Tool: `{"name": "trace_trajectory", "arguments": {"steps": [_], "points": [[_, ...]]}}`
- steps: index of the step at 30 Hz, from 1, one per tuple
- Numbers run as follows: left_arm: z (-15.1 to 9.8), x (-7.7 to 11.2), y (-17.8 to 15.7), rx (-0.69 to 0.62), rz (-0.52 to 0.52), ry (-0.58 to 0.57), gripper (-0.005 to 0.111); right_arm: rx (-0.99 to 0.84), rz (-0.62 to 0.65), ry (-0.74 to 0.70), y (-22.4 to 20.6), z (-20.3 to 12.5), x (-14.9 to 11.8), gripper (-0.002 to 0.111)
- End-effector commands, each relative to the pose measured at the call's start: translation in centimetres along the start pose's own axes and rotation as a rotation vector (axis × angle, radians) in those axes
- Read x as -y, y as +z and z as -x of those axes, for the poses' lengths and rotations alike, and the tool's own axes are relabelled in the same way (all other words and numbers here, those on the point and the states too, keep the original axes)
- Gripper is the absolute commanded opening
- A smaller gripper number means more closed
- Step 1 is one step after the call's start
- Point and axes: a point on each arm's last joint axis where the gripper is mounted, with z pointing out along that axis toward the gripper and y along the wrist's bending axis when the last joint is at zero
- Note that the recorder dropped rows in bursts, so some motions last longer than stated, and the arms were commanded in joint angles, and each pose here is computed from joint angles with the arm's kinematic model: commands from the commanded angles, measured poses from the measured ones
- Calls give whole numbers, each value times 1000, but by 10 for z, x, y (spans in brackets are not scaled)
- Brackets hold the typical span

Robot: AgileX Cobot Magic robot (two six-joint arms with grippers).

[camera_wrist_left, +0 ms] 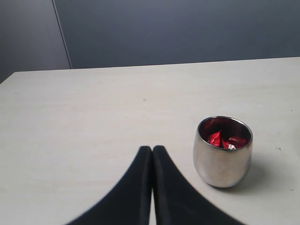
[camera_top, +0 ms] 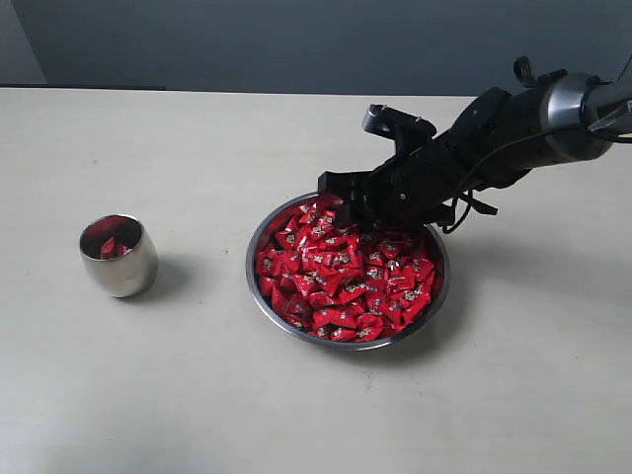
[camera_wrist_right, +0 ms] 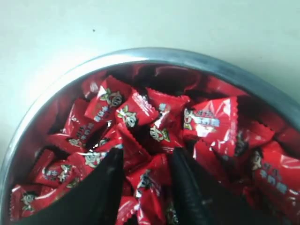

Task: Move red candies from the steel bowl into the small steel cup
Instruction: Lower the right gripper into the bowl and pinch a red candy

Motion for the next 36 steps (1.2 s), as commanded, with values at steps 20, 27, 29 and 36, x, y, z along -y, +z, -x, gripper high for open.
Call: {"name": "trace_trajectory", "arguments": {"steps": [20,27,29,36], "points": [[-1,0,0,2,0,-5,0,-51,2,7,12,-4,5,32],[-1,0,0,2,0,-5,0,-49,2,7,12,-4,5,24],[-1,0,0,2,0,-5,0,-47,0,7,12,-4,5,12],[-1,0,0,2,0,-5,0,-45,-2,-2,12,-4,5,-1]]}}
